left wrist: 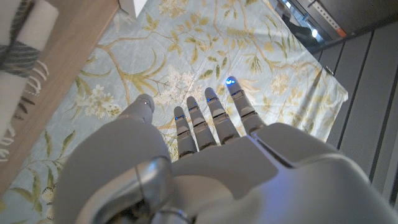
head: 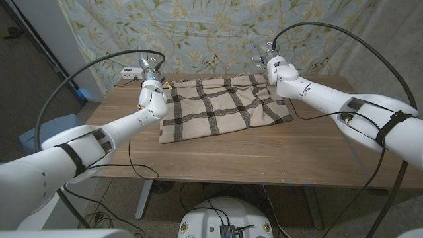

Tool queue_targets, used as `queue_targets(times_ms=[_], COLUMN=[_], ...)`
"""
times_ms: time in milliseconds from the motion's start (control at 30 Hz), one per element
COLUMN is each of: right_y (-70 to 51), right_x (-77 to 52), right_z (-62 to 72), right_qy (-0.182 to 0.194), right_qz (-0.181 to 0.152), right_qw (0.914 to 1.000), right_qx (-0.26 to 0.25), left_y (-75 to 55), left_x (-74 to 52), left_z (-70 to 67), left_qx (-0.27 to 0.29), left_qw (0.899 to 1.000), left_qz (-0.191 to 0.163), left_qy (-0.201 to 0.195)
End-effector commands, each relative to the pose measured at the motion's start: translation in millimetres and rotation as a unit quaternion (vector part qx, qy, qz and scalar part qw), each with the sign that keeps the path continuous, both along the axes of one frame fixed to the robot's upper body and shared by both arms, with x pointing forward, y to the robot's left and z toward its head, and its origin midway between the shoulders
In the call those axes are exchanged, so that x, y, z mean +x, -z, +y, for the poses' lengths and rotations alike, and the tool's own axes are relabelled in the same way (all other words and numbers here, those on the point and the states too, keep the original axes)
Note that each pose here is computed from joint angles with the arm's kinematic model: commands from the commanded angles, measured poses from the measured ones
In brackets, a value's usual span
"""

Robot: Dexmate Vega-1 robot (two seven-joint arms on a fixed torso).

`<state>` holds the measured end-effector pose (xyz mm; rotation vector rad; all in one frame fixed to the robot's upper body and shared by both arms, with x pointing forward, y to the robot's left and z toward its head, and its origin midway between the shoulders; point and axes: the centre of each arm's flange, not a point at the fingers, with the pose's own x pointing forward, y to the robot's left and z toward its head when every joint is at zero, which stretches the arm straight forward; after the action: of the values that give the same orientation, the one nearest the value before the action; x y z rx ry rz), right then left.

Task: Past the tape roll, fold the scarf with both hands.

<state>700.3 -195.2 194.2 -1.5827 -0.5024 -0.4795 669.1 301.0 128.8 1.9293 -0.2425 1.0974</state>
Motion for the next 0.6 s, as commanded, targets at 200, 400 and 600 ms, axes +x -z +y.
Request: queue_targets(times_ms=[200, 400, 600], right_y=[41.5, 60.0, 75.0], right_x=[-14.9, -17.2, -19.0], right_z=[-26.5, -28.5, -29.7], right_qy=[0.037, 0.056, 0.055], right_qz=[0.093, 0.122, 0.152], right_qw=[0.9907, 0.9862, 0.9791], right_qx=[0.092, 0.098, 0.123], left_y=[8.1, 24.1, 44.1], left_x=[-79.6, -86.8, -87.0], left_z=[-49.4, -44.3, -41.5], left_qx=[-0.13, -0.164, -0.181], left_qw=[0.948, 0.932, 0.928], left_qz=[-0.039, -0.002, 0.023], left_qy=[0.289, 0.324, 0.326])
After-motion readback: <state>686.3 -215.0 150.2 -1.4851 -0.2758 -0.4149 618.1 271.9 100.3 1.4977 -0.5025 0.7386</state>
